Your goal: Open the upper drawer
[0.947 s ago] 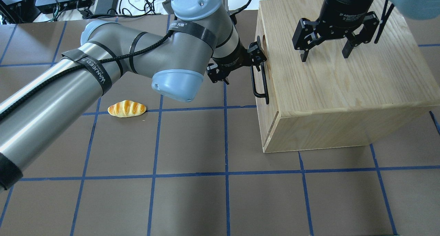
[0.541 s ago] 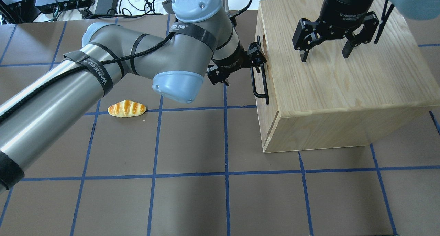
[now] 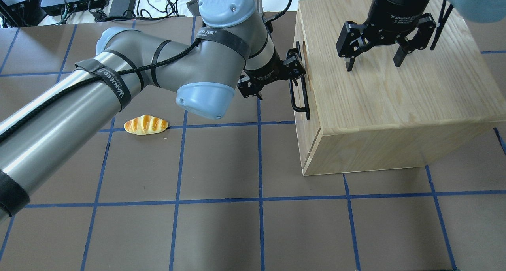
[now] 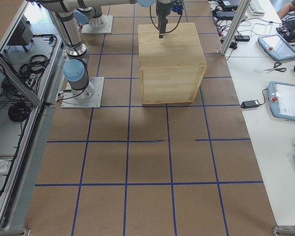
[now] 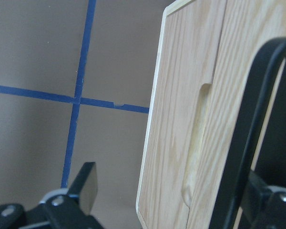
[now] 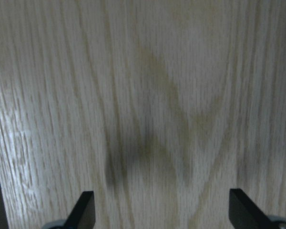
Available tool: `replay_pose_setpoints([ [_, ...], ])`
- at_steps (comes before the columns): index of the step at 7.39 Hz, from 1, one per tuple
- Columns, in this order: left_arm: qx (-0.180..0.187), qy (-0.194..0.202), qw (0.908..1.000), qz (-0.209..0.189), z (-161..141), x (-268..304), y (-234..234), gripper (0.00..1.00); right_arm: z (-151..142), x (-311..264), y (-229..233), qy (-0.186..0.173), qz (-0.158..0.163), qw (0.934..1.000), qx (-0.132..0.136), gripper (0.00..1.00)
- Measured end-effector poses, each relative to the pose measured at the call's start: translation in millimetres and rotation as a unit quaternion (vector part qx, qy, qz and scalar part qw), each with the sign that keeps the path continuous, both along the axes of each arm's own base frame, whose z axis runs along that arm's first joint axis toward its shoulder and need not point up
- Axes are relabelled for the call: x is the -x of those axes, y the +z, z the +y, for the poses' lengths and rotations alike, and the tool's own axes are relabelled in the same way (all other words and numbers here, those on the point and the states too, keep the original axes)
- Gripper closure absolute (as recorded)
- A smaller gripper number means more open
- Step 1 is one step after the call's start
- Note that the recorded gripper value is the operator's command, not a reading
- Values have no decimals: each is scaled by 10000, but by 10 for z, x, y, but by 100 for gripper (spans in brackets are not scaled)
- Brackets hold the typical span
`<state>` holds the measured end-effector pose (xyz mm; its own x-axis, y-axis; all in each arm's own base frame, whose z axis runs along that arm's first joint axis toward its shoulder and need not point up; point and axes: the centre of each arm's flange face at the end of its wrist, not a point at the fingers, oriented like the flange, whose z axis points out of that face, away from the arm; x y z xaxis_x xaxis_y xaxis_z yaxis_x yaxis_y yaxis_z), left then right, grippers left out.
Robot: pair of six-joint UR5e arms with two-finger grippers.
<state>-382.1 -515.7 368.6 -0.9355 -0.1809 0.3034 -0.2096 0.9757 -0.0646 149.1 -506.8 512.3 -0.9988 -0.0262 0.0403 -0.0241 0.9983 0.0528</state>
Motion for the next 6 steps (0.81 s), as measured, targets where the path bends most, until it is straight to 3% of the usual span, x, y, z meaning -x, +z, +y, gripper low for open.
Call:
replay_pose_setpoints([
  [6, 120, -224, 9996, -129, -73, -183, 50, 0, 0, 0, -1, -1, 0, 10000, -1, 0],
])
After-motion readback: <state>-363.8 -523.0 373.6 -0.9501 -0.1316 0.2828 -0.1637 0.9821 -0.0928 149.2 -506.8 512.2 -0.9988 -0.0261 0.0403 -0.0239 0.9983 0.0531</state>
